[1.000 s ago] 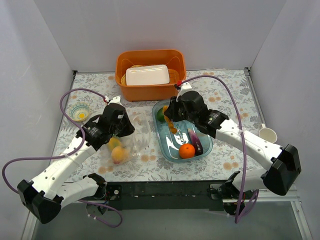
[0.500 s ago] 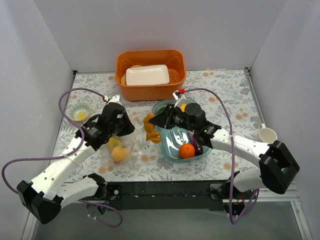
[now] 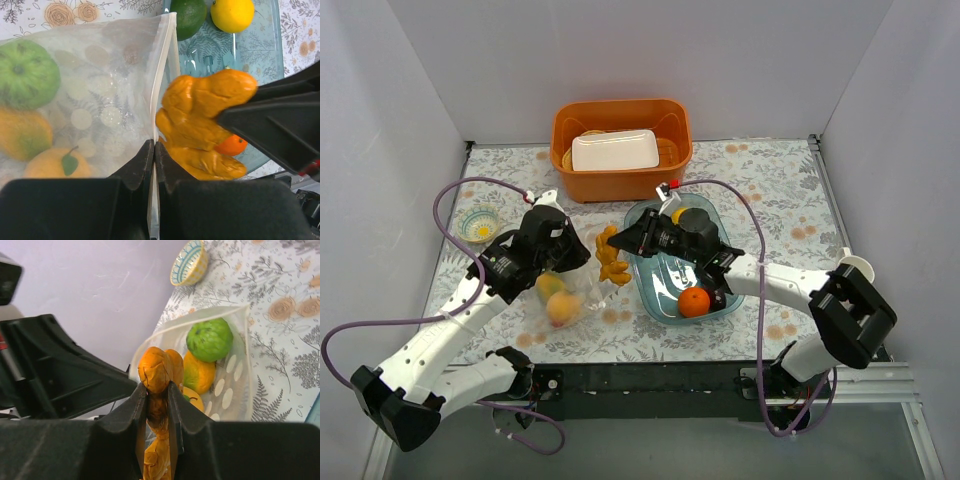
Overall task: Place the food in the zip-top bag and seal the zipper
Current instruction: Place the fake vegetable in the zipper food storage bag.
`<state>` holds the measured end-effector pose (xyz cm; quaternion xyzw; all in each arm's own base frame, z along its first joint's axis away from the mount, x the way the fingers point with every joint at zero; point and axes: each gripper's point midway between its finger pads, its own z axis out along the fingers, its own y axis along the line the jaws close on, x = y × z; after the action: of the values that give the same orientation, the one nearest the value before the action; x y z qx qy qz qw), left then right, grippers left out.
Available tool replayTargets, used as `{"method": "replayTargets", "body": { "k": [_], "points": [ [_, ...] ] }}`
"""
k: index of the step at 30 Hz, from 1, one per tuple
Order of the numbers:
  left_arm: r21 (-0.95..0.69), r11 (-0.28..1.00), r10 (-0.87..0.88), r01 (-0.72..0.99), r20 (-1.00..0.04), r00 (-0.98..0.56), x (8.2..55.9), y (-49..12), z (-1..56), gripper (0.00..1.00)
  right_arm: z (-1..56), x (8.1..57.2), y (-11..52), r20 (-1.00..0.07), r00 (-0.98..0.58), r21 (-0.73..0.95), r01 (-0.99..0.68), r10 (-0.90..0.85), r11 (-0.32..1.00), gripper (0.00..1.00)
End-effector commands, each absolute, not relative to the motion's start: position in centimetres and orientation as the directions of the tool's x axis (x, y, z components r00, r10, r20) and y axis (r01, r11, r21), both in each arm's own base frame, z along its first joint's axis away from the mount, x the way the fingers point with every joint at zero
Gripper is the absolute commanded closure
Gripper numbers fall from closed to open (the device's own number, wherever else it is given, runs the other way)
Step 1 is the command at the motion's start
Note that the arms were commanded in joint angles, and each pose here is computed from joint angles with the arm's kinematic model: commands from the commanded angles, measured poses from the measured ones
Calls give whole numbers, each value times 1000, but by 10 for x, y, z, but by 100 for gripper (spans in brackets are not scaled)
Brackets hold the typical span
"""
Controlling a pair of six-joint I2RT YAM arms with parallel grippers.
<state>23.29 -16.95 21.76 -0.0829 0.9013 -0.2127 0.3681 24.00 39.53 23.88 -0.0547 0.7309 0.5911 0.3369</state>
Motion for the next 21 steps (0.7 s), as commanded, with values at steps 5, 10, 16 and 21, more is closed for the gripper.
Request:
{"method": "replayTargets", "body": {
  "k": [5,10,16,21],
  "points": [
    [-474,880,-329,32,-658,-677,237,-170,241,100,237,245,420,-567,-778,821,-505,271,269,82],
    [-472,881,-335,22,-657,-676,235,-167,239,100,218,244,437,-555,-811,817,-491,182,302,81],
    [-468,884,-345,7,-662,-665,236,-164,242,100,195,234,462,-526,-851,793,-492,-6,360,74],
    [-475,880,-356,4,-665,-656,236,-163,244,100,180,233,461,-525,-848,755,-505,-75,418,31]
  ]
}}
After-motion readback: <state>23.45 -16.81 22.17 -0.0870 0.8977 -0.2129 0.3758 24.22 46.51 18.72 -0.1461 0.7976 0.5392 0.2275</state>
